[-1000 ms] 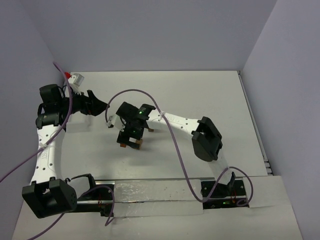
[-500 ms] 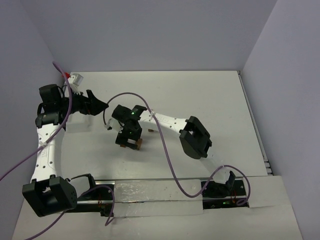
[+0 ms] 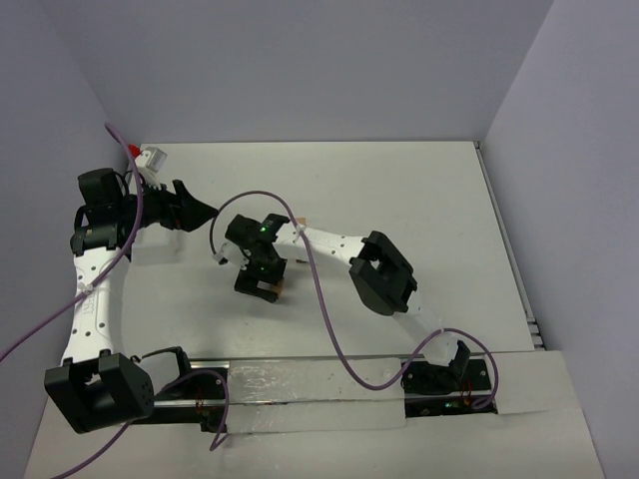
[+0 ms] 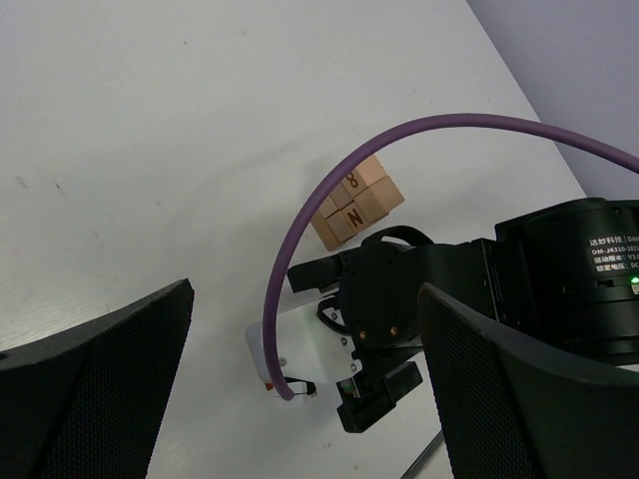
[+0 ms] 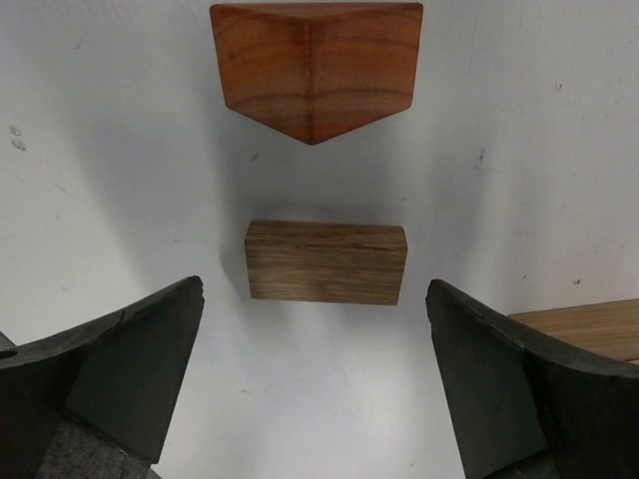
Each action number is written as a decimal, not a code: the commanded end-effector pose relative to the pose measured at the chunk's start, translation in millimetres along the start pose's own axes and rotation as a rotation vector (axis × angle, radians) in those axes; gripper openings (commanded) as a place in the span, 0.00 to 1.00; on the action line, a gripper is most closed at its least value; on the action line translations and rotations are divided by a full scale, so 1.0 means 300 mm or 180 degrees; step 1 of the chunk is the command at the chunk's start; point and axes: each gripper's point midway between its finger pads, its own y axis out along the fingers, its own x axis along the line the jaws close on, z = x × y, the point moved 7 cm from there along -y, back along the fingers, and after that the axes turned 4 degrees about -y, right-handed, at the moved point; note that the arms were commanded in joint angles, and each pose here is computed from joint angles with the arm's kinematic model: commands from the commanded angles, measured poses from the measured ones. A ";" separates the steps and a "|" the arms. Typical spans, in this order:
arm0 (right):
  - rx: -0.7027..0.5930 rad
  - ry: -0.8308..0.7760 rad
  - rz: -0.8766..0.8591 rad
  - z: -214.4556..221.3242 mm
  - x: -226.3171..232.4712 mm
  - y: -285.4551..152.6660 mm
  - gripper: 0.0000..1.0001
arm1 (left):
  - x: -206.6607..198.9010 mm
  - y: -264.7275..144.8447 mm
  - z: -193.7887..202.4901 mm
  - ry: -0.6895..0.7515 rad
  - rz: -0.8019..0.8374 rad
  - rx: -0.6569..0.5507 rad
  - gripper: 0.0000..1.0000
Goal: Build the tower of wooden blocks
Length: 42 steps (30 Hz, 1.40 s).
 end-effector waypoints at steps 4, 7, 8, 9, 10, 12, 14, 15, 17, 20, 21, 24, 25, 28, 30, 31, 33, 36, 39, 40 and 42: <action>-0.0020 -0.0004 -0.0039 0.017 -0.012 0.027 0.96 | -0.016 -0.012 -0.012 0.0039 0.0075 -0.0047 0.99; -0.0027 -0.0008 -0.0042 0.021 -0.010 0.031 0.94 | -0.012 -0.010 -0.011 0.0024 0.0073 -0.0045 0.99; -0.0034 -0.0016 -0.0048 0.021 -0.008 0.033 0.93 | -0.012 -0.010 -0.012 0.0023 0.0073 -0.0047 0.99; -0.0034 -0.0020 -0.0049 0.022 -0.008 0.034 0.93 | -0.011 -0.009 -0.011 0.0020 0.0073 -0.0044 0.99; -0.0035 -0.0017 -0.0052 0.022 -0.008 0.037 0.92 | -0.011 -0.009 -0.011 0.0020 0.0073 -0.0044 0.99; -0.0037 -0.0016 -0.0038 0.022 -0.012 0.040 0.91 | -0.009 -0.010 -0.012 0.0018 0.0064 -0.0046 0.99; -0.0043 -0.0021 -0.0022 0.021 -0.014 0.042 0.88 | -0.009 -0.009 -0.012 0.0020 0.0063 -0.0042 0.99; -0.0057 -0.0019 -0.0016 0.020 -0.014 0.041 0.86 | -0.007 -0.008 -0.011 0.0015 0.0063 -0.0041 0.99; -0.0084 -0.0018 0.0020 0.015 -0.018 0.032 0.82 | -0.006 -0.009 -0.010 0.0019 0.0054 -0.0045 0.99; -0.0132 -0.0018 0.0071 0.007 -0.023 0.025 0.77 | -0.002 -0.010 -0.011 0.0006 0.0042 -0.0049 0.99; -0.0140 -0.0013 0.0077 0.006 -0.024 0.023 0.76 | -0.004 -0.010 -0.011 0.0007 0.0047 -0.0047 0.99; -0.0171 -0.0008 0.0102 0.000 -0.026 0.011 0.65 | -0.005 -0.014 -0.013 0.0013 0.0038 -0.0054 0.99; -0.0189 -0.0013 0.0108 -0.003 -0.024 0.003 0.63 | -0.005 -0.014 -0.013 0.0013 0.0038 -0.0054 0.99; -0.0249 -0.0037 0.0070 -0.009 -0.016 -0.034 0.55 | -0.006 -0.019 -0.015 0.0023 0.0026 -0.0066 0.99; -0.0296 -0.0070 0.0027 -0.009 -0.007 -0.076 0.51 | -0.007 -0.024 -0.018 0.0017 0.0029 -0.0082 0.99; -0.0333 -0.0093 0.0010 -0.010 -0.002 -0.098 0.51 | -0.004 -0.026 -0.018 -0.0015 0.0046 -0.0089 0.99; -0.0489 -0.0183 -0.0091 -0.005 0.026 -0.176 0.49 | 0.012 -0.041 -0.022 -0.0164 0.0186 -0.0118 0.99; -0.0565 -0.0312 -0.0215 0.034 0.061 -0.248 0.46 | 0.041 -0.057 -0.030 -0.0289 0.0263 -0.0129 0.99; -0.0665 -0.0511 -0.0362 0.080 0.101 -0.331 0.45 | 0.049 -0.064 -0.035 -0.0308 0.0252 -0.0126 0.99; -0.0704 -0.0579 -0.0377 0.086 0.107 -0.356 0.45 | 0.047 -0.067 -0.038 -0.0303 0.0247 -0.0132 0.99; -0.0771 -0.0738 -0.0387 0.113 0.120 -0.416 0.45 | 0.043 -0.069 -0.041 -0.0275 0.0242 -0.0150 0.99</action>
